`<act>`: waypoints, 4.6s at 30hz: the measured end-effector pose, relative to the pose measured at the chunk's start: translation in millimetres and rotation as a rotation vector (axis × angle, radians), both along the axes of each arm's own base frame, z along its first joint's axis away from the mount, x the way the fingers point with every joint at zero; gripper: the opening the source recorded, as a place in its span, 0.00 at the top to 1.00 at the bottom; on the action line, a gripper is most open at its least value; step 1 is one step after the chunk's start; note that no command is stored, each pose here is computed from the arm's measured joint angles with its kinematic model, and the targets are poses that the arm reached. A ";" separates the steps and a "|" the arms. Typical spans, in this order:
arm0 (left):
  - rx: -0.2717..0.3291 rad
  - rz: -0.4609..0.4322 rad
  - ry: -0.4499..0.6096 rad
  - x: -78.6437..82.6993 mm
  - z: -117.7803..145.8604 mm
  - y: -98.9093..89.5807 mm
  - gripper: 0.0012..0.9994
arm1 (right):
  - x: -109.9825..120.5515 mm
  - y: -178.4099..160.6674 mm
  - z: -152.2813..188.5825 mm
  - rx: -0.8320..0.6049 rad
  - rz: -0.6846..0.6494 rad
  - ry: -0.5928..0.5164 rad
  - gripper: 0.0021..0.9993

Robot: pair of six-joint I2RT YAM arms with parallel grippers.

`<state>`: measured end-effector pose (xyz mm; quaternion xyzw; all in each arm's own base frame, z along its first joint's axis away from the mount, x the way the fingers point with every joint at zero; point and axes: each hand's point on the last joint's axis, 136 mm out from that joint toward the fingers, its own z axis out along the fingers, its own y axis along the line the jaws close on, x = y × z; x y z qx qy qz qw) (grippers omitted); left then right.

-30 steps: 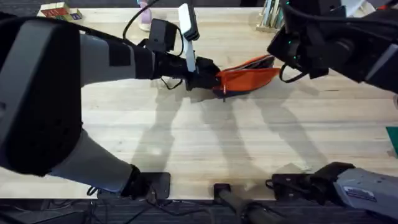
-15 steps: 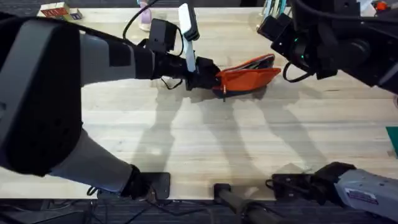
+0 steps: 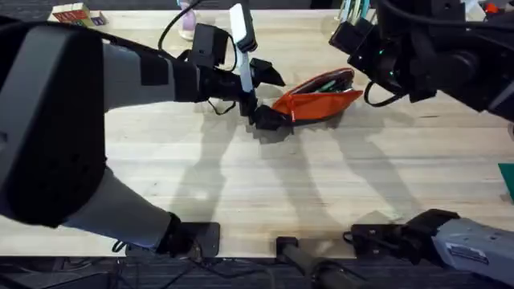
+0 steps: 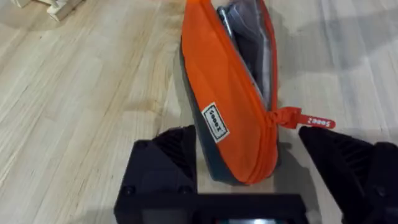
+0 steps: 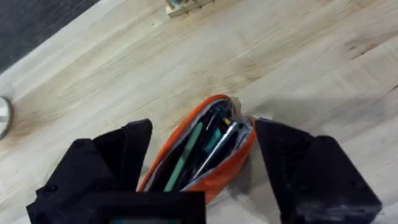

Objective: Unzip the bag, pick up the pens from the table one at a time and place them inside, then zip the bag closed.

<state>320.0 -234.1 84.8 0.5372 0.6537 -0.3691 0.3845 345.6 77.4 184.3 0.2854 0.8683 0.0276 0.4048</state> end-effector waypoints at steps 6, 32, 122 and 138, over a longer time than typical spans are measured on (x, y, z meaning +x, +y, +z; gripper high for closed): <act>0.000 0.000 0.002 -0.2 -0.2 0.1 0.01 | 0.0 0.0 -0.1 0.000 0.000 0.000 0.00; 0.005 0.218 0.031 7.3 52.2 76.4 0.01 | -27.2 45.5 34.6 0.059 0.420 -0.017 0.00; 0.003 0.321 0.091 11.7 50.2 111.0 0.01 | -42.6 151.7 -78.4 -0.035 0.575 0.225 0.71; 0.003 0.321 0.091 11.6 50.2 111.0 0.01 | -43.3 153.7 -78.0 -0.033 0.577 0.222 0.97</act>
